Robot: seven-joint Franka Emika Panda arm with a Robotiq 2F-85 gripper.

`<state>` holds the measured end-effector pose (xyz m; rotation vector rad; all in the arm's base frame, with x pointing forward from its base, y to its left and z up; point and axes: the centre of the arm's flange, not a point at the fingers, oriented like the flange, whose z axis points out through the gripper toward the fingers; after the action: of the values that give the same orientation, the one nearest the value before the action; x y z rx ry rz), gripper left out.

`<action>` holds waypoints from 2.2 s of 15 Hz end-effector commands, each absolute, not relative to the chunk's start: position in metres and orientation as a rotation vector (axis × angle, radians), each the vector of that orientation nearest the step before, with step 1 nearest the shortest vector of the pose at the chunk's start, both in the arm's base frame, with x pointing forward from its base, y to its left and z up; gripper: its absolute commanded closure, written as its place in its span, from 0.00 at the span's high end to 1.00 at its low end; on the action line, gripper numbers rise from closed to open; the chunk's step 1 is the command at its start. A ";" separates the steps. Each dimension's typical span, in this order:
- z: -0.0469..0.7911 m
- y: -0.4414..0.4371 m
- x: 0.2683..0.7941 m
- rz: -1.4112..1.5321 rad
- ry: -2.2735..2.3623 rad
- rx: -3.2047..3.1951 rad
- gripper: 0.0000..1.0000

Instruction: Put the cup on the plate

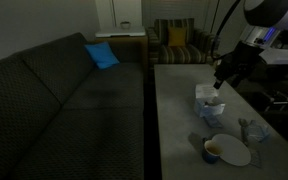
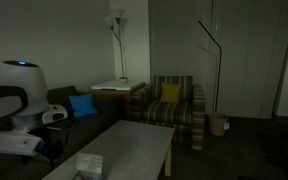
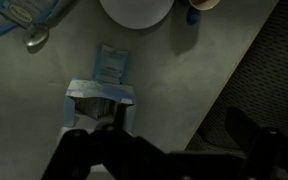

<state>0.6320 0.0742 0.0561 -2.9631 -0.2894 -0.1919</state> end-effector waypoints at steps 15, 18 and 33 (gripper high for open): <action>-0.059 0.161 0.644 -0.198 -0.051 -2.992 1.00; -0.085 0.175 0.637 -0.202 0.012 -3.002 1.00; -0.148 0.171 0.628 0.023 0.066 -3.037 1.00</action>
<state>0.6193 0.1697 -0.1418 -3.0120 0.0557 -0.0440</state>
